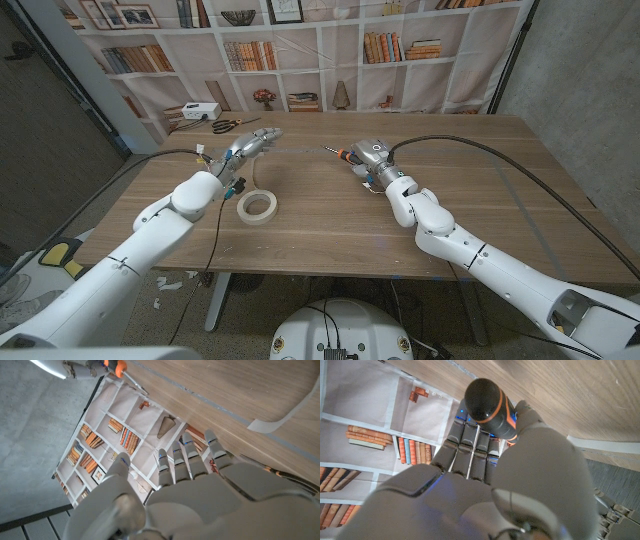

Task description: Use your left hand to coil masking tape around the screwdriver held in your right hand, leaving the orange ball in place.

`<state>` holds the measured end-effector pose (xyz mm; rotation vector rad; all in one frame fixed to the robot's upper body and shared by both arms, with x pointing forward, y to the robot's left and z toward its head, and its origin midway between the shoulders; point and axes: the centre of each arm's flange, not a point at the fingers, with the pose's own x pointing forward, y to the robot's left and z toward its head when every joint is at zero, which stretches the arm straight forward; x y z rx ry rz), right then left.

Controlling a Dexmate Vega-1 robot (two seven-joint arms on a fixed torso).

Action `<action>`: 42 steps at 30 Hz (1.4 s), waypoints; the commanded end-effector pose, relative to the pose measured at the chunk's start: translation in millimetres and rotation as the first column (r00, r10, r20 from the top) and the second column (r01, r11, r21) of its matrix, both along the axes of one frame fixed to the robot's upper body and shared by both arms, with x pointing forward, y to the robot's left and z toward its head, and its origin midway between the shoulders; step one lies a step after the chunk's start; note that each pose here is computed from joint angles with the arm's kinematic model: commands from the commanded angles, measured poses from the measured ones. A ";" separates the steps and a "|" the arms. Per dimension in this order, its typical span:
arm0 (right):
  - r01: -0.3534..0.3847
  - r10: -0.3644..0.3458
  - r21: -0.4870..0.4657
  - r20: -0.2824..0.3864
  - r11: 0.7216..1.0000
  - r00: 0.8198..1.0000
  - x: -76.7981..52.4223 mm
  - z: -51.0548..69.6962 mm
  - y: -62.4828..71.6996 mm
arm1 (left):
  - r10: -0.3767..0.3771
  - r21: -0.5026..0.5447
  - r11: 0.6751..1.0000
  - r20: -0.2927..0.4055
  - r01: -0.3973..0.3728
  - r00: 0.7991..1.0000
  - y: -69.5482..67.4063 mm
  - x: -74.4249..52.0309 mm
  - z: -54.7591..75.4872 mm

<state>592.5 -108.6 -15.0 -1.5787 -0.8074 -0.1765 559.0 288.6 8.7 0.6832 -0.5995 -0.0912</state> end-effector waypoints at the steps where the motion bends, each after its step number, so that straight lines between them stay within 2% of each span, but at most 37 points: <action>1: -0.038 0.035 0.038 0.074 0.999 0.997 -17.1 1.6 -16.3 | 0.170 0.243 0.954 0.047 -0.176 0.984 -12.7 -54.6 4.2; 5: -0.045 0.041 0.042 0.088 0.998 0.995 -21.4 -0.2 -18.9 | 0.228 0.318 0.917 0.072 -0.239 0.971 -17.5 -71.7 3.7; 10: -0.055 0.050 0.051 0.102 0.997 0.993 -26.8 -1.0 -21.8 | 0.302 0.418 0.852 0.099 -0.315 0.948 -26.5 -90.4 2.1; 17: -0.066 0.058 0.061 0.124 0.996 0.991 -31.6 -0.1 -26.9 | 0.371 0.500 0.778 0.122 -0.380 0.921 -34.3 -107.2 -3.3; 20: -0.074 0.063 0.070 0.138 0.995 0.988 -32.0 1.8 -29.4 | 0.404 0.545 0.733 0.134 -0.408 0.905 -37.7 -112.6 -3.8; 26: -0.090 0.075 0.086 0.164 0.992 0.984 -29.6 6.9 -32.7 | 0.453 0.622 0.652 0.139 -0.434 0.881 -44.9 -118.9 -3.1; 31: -0.101 0.085 0.088 0.171 0.991 0.982 -25.4 9.6 -32.2 | 0.484 0.661 0.598 0.152 -0.452 0.862 -49.9 -121.6 -2.2; 34: -0.108 0.090 0.092 0.175 0.990 0.980 -23.0 11.4 -32.1 | 0.505 0.686 0.562 0.158 -0.462 0.849 -52.3 -121.9 -2.0; 36: -0.111 0.093 0.094 0.177 0.989 0.980 -21.5 12.9 -32.3 | 0.512 0.694 0.551 0.156 -0.463 0.845 -52.9 -121.3 -2.7; 40: -0.118 0.100 0.094 0.183 0.989 0.978 -18.0 16.1 -32.1 | 0.528 0.731 0.509 0.150 -0.453 0.836 -56.6 -121.0 -4.1; 42: -0.122 0.103 0.096 0.184 0.988 0.977 -16.7 16.9 -31.7 | 0.545 0.750 0.482 0.149 -0.454 0.825 -58.0 -120.0 -4.5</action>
